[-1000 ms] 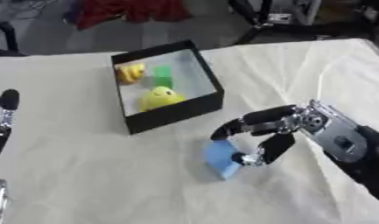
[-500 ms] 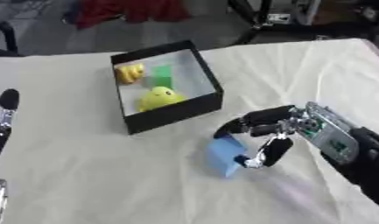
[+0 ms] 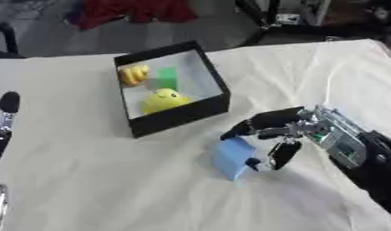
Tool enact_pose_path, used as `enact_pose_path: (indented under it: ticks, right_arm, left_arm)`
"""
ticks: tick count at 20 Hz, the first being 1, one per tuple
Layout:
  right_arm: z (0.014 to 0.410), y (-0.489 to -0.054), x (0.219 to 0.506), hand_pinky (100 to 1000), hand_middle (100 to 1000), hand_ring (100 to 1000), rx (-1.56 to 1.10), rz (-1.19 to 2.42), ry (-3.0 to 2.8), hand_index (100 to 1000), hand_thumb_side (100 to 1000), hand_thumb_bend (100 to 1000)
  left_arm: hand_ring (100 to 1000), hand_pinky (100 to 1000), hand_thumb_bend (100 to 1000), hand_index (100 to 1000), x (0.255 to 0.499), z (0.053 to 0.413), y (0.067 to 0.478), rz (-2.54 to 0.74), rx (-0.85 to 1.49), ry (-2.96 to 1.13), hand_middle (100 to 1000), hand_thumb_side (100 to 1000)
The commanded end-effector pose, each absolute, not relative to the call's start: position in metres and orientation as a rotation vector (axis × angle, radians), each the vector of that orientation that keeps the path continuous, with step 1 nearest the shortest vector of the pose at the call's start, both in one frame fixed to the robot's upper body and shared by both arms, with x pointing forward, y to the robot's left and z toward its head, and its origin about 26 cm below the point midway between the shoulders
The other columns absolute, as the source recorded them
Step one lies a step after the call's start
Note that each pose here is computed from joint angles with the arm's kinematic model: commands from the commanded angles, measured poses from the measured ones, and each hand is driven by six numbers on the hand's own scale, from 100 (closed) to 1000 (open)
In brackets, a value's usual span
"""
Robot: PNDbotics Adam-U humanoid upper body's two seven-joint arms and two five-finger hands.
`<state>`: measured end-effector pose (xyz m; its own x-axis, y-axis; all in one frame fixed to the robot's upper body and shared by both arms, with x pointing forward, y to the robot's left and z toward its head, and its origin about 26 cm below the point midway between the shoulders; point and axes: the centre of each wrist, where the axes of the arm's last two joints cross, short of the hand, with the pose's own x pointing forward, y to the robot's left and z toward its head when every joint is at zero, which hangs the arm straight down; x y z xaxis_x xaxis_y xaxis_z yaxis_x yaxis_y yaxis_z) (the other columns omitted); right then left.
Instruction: Pick up objects on the table and place them in the box.
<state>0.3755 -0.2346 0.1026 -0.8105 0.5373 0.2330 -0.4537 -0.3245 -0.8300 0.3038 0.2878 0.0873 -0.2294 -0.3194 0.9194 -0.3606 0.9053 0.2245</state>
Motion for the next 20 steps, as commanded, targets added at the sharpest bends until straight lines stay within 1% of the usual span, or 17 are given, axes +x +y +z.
enact_pose_path:
  ticks: [1,2,3,4,5,6,8,12,16,18,20]
  right_arm:
    - [0.119,-0.239,0.379,865,655,808,-0.053,2.376,-1.246,989,107,100]
    - [0.122,-0.24,0.379,853,565,778,-0.054,2.364,-1.269,953,100,100]
    - [0.127,-0.24,0.379,847,532,766,-0.057,2.346,-1.302,932,100,100]
    - [0.132,-0.24,0.379,838,482,741,-0.061,2.324,-1.341,878,100,100]
    - [0.137,-0.241,0.379,835,468,733,-0.064,2.303,-1.375,859,100,100]
    - [0.143,-0.24,0.379,830,436,711,-0.067,2.285,-1.409,800,100,100]
    - [0.159,-0.239,0.376,828,426,701,-0.062,2.24,-1.493,740,100,100]
    - [0.198,-0.236,0.368,829,421,693,-0.019,2.158,-1.619,725,100,100]
    - [0.236,-0.235,0.364,833,427,693,0.029,2.088,-1.689,731,100,100]
    - [0.246,-0.236,0.371,833,431,691,0.02,2.02,-1.707,733,100,100]
    - [0.25,-0.238,0.386,832,436,690,-0.024,1.95,-1.721,743,100,100]
  left_arm:
    - [576,664,794,808,0.305,0.097,0.292,0.037,0.528,-1.861,591,687]
    - [576,664,794,808,0.305,0.097,0.292,0.038,0.528,-1.86,591,687]
    - [576,664,794,808,0.305,0.097,0.292,0.038,0.529,-1.86,591,687]
    - [576,664,794,808,0.305,0.097,0.292,0.039,0.53,-1.859,591,687]
    - [576,664,794,808,0.305,0.097,0.292,0.039,0.53,-1.859,591,687]
    - [575,664,793,808,0.305,0.097,0.292,0.039,0.531,-1.859,591,687]
    - [575,664,793,808,0.305,0.097,0.293,0.038,0.533,-1.857,591,687]
    - [575,664,793,808,0.304,0.096,0.294,0.037,0.538,-1.854,591,687]
    - [574,664,793,808,0.304,0.095,0.294,0.033,0.538,-1.852,591,687]
    - [574,664,793,808,0.304,0.095,0.293,0.031,0.533,-1.853,591,687]
    - [574,664,792,808,0.304,0.096,0.292,0.029,0.527,-1.855,591,687]
